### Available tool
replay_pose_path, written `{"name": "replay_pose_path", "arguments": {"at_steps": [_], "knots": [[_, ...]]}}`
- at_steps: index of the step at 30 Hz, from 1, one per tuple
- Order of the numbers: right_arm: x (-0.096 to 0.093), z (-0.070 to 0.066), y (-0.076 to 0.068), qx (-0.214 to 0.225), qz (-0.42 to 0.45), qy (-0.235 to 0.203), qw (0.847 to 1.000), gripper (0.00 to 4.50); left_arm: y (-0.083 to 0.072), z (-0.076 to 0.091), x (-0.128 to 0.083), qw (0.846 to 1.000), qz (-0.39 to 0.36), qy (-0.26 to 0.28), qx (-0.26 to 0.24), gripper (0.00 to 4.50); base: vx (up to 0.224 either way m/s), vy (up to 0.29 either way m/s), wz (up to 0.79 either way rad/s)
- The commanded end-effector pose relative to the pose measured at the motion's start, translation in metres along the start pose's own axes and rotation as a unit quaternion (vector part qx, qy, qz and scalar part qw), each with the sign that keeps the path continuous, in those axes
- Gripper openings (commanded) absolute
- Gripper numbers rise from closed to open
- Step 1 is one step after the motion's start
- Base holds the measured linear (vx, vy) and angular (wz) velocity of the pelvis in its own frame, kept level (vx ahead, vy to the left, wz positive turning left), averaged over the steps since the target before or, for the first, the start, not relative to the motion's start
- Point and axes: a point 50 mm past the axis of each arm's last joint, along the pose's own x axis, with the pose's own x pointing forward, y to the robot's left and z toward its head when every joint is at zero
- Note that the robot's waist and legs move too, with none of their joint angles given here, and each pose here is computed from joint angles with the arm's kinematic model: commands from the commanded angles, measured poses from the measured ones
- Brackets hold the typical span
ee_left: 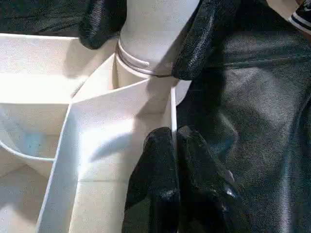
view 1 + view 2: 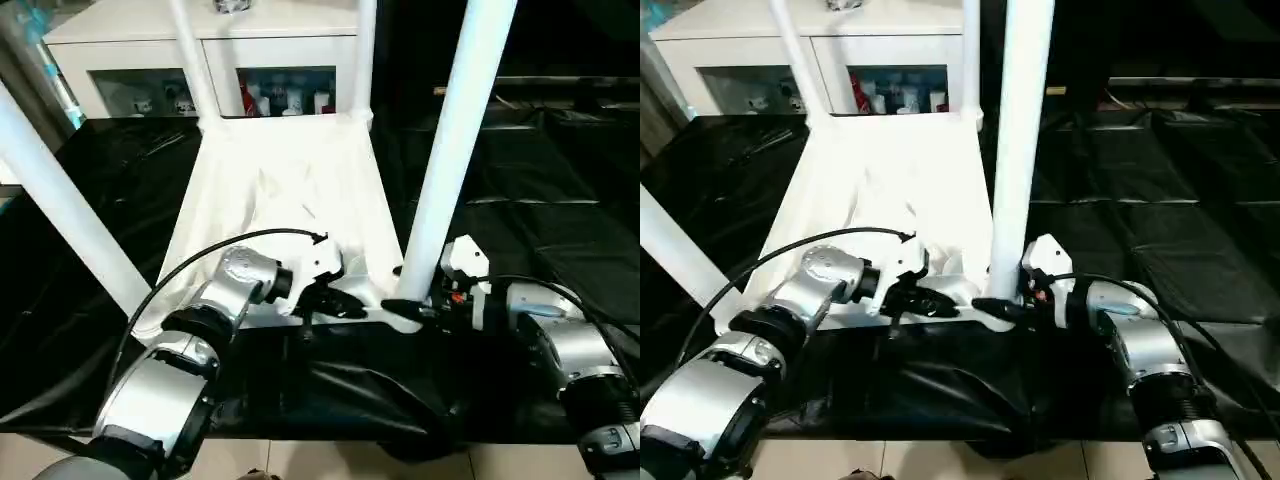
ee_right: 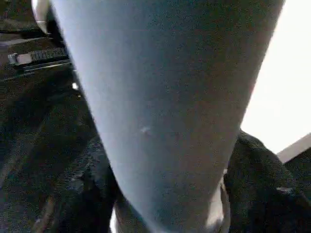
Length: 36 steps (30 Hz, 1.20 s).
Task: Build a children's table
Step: Rotate leg to tighten
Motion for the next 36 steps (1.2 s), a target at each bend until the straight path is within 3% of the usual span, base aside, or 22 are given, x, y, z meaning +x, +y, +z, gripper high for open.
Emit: {"name": "replay_pose_path", "arguments": {"at_steps": [1, 7, 11, 12, 14, 17, 20, 22, 26, 27, 28, 33, 36], "knots": [[-0.002, 0.002, -0.001, 0.004, 0.002, 0.0, 1.0, 2.62, -0.004, 0.0, 0.0, 1.0, -0.022, -0.013, -0.004, 0.0, 0.0, 0.0, 0.0], [0.002, 0.0, 0.004, 0.017, 0.011, -0.007, 1.0, 2.33, -0.004, 0.0, 0.0, 1.0, -0.019, -0.016, -0.005, 0.0, 0.0, 0.0, 0.0], [0.013, -0.014, 0.006, 0.051, -0.054, -0.012, 0.997, 2.18, 0.002, 0.001, 0.007, 0.999, 0.042, -0.013, -0.01, 0.0, 0.0, 0.0, 0.0], [0.02, -0.024, 0.003, 0.054, -0.126, 0.001, 0.991, 2.15, 0.007, 0.004, 0.013, 0.995, 0.091, -0.02, -0.019, 0.0, 0.0, 0.0, 0.0], [0.025, -0.029, 0.001, 0.069, -0.172, 0.003, 0.983, 2.06, 0.01, 0.007, 0.018, 0.993, 0.116, -0.026, -0.026, 0.0, 0.0, 0.0, 0.0], [0.038, -0.041, 0.0, 0.115, -0.27, 0.011, 0.956, 2.02, 0.012, 0.014, 0.034, 0.985, 0.165, -0.028, -0.033, 0.0, 0.0, 0.0, 0.0], [0.056, -0.043, 0.001, 0.141, -0.333, 0.023, 0.932, 2.01, 0.012, 0.024, 0.054, 0.978, 0.204, -0.029, -0.041, 0.0, 0.0, 0.0, 0.0], [0.063, -0.041, 0.001, 0.142, -0.345, 0.025, 0.927, 2.01, 0.01, 0.027, 0.061, 0.977, 0.205, -0.031, -0.04, 0.0, 0.0, 0.0, 0.0], [0.075, -0.03, 0.002, 0.119, -0.331, 0.002, 0.936, 2.01, 0.006, 0.033, 0.071, 0.979, 0.194, -0.042, -0.04, 0.0, 0.0, 0.0, 0.0], [0.076, -0.021, 0.002, 0.101, -0.314, -0.021, 0.944, 2.57, 0.006, 0.032, 0.07, 0.98, 0.193, -0.044, -0.039, 0.0, 0.0, 0.0, 0.0], [0.076, -0.019, 0.002, 0.098, -0.308, -0.028, 0.946, 2.57, 0.006, 0.032, 0.069, 0.98, 0.191, -0.043, -0.039, 0.0, 0.0, 0.0, 0.0], [0.066, -0.011, -0.001, 0.076, -0.263, -0.052, 0.961, 3.04, 0.008, 0.024, 0.057, 0.982, 0.179, -0.037, -0.033, 0.0, 0.0, 0.0, 0.0], [0.048, -0.009, 0.0, 0.06, -0.169, -0.048, 0.983, 3.19, 0.006, 0.017, 0.041, 0.991, 0.13, -0.037, -0.025, 0.0, 0.0, 0.0, 0.0]]}}
